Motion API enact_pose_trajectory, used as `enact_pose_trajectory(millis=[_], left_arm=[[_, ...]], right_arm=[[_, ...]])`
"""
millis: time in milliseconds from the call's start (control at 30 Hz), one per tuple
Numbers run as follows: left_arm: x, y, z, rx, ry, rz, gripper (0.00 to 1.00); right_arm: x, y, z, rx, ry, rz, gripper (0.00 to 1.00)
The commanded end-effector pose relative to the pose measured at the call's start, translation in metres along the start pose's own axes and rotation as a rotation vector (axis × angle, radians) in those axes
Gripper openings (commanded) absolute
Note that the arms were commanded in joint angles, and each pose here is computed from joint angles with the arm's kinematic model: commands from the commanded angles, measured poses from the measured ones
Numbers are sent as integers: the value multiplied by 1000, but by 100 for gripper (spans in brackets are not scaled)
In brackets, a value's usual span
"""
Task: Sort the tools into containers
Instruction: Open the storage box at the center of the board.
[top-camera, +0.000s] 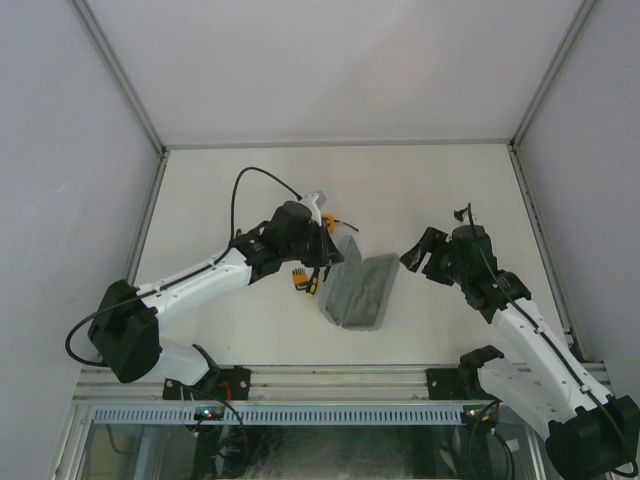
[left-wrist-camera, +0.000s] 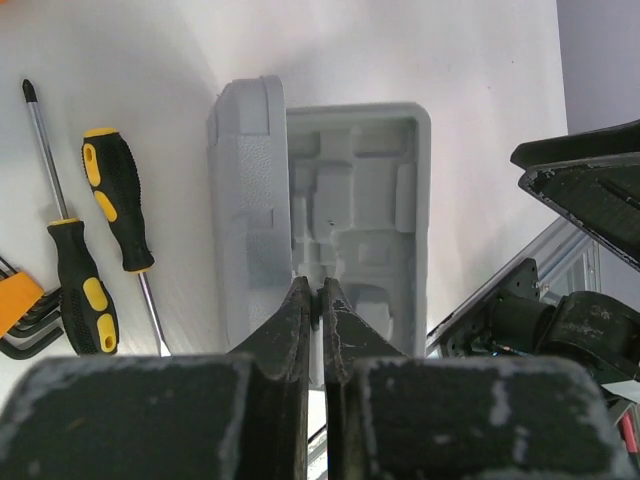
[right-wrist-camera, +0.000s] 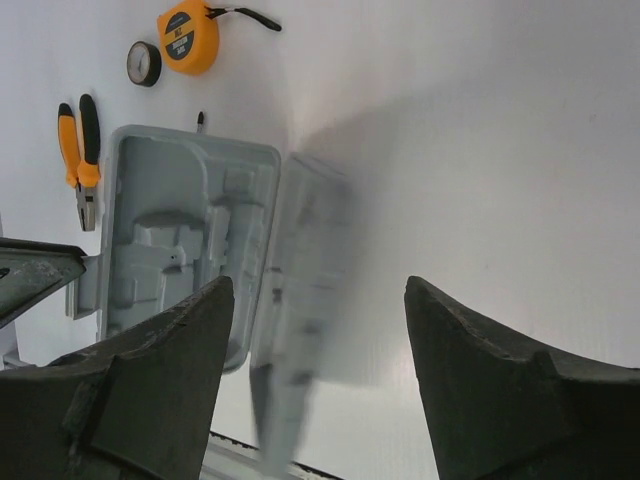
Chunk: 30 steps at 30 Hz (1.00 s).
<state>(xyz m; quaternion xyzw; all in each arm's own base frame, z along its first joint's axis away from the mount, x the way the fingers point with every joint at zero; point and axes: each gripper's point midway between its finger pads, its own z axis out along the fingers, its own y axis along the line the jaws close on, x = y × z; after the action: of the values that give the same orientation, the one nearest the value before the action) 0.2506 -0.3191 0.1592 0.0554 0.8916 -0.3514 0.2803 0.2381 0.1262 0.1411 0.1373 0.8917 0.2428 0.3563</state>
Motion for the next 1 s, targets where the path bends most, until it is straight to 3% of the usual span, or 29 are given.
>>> enact_pose_trajectory(millis=[0,233,467,633,833,967], left_arm=[[-39,-40,-21,103,-115,27,0],[-37,-35,-17,84,-109,26,0],[-31,-26,-11,58,-97,11,0],[-30,-23,-10,49,-97,6,0],[-24,-16,-10,25,-89,6,0],[-15,-7,-6,11,-66,3,0]], right_arm=[[-17,13,-10,-31,-51,0,68],[-14,20,-9,-60,-24,-8,58],[30,32,15,-80,170,-62,55],[62,22,34,27,269,-91,53],[72,-3,42,174,281,-97,52],[77,-8,51,185,310,-100,47]])
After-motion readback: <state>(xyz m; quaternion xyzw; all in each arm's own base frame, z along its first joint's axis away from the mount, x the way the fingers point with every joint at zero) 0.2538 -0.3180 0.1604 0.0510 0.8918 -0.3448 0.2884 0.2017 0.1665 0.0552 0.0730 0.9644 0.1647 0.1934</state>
